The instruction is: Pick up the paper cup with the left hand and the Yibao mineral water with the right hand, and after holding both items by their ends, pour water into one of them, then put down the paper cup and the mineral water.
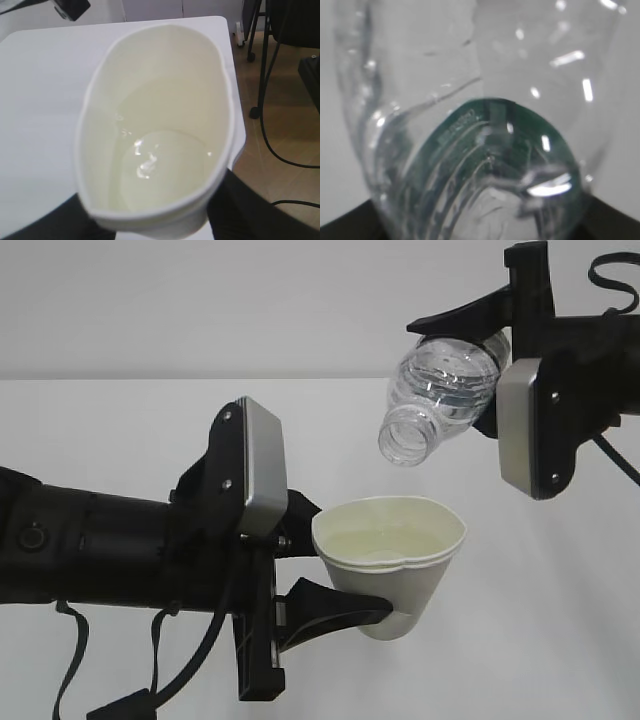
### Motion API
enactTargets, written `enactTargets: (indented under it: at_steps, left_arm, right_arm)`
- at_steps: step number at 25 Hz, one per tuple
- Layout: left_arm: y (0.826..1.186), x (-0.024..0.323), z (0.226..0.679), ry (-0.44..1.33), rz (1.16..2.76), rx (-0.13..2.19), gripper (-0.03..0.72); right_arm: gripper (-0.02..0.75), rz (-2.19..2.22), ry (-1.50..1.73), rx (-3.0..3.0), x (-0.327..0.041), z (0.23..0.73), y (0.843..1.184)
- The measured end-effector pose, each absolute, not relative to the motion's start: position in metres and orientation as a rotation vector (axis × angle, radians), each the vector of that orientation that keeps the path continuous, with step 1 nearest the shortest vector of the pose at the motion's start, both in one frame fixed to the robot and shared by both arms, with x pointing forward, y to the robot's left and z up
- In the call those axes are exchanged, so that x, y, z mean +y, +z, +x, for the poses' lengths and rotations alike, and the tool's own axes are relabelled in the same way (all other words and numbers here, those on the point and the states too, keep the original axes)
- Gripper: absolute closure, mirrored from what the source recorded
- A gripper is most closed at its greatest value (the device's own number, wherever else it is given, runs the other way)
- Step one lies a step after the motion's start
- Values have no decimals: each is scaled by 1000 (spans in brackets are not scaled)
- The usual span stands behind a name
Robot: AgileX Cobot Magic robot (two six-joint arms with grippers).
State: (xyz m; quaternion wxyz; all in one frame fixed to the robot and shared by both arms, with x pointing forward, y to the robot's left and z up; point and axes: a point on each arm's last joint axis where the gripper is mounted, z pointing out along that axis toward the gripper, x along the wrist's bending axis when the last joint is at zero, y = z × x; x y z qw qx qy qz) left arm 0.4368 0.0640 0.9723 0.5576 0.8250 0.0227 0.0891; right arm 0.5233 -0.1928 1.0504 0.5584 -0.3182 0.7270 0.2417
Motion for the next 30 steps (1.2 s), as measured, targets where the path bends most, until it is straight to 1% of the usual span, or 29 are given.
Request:
enactTargets:
  at_steps: [25,30]
  left_arm:
    - [973,64,438,212,1935,80,326]
    - [973,64,438,212,1934,84,326]
  right_arm:
    - [286,-387,835,1789,-193,526,1059]
    - [286,-257,920,1771,-195,522,1070]
